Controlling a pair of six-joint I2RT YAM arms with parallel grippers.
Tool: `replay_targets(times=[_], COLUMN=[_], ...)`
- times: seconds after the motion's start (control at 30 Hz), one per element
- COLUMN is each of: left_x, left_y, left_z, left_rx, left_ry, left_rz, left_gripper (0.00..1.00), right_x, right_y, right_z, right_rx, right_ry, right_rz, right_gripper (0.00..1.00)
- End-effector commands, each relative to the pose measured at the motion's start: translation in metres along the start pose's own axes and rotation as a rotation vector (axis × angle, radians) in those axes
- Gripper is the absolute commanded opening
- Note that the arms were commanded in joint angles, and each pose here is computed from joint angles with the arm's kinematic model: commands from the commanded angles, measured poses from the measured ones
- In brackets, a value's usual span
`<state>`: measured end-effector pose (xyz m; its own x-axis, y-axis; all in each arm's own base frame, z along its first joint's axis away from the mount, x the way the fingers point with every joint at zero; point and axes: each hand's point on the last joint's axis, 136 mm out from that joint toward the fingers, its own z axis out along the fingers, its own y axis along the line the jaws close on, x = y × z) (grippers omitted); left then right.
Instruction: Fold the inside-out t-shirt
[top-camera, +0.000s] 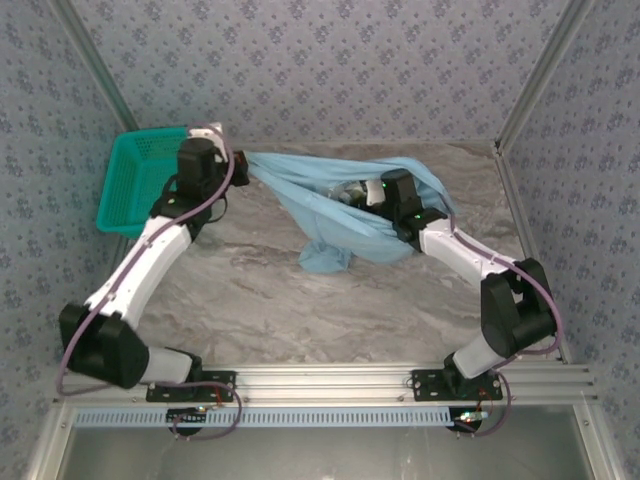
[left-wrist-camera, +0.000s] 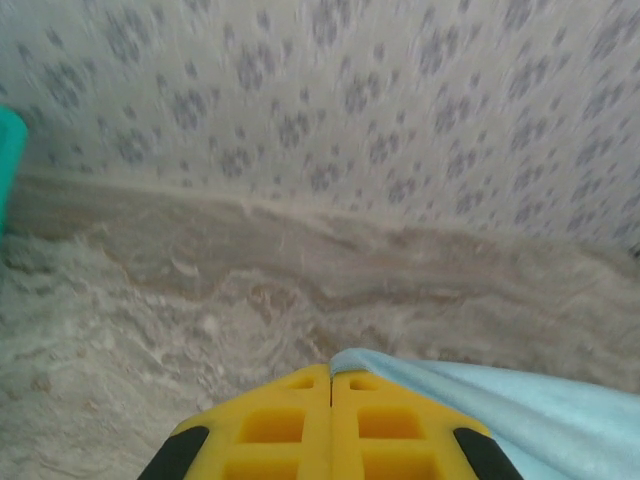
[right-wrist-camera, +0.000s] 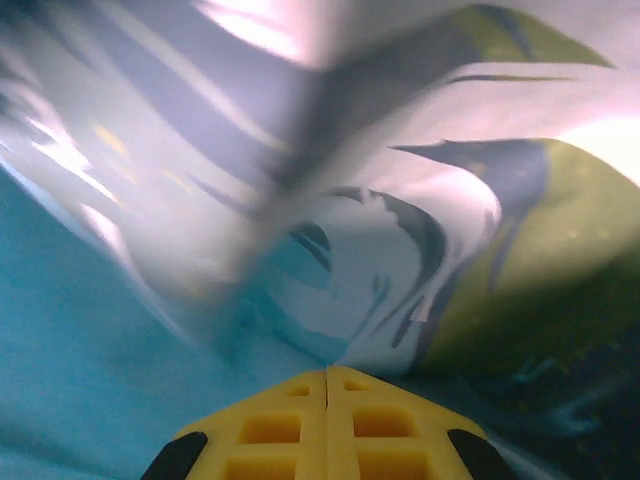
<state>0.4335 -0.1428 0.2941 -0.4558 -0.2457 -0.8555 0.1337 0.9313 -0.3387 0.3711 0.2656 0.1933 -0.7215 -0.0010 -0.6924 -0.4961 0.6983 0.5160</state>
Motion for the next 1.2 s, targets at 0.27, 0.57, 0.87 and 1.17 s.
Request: replay_targets(times=[0.27, 0.57, 0.87, 1.17], left_x=[0.071, 0.079, 0.089, 0.117], left_y=[0.054, -0.018, -0.124, -0.175], left_z=[0.069, 0.039, -0.028, -0.012], left_rx=[-0.151, 0.298, 0.734, 0.852], left_ry=[0.184, 0.206, 0.107, 0.247], left_rz=[-0.058, -0.067, 0.362, 0.535], left_gripper=[0.0, 0.32, 0.81, 0.71], right_x=[-0.031, 0.008, 0.023, 0.027], right_y=[0.06, 0.013, 0.017, 0.021], right_z=[-0.029, 0.009, 0.018, 0.016], right_rx=[-0.194, 0.0, -0.043, -0.054], right_ry=[-0.068, 0.094, 0.151, 0.161], right_rz=[-0.073, -0.066, -0.089, -0.114], right_gripper=[0.0, 0.0, 0.0, 0.0])
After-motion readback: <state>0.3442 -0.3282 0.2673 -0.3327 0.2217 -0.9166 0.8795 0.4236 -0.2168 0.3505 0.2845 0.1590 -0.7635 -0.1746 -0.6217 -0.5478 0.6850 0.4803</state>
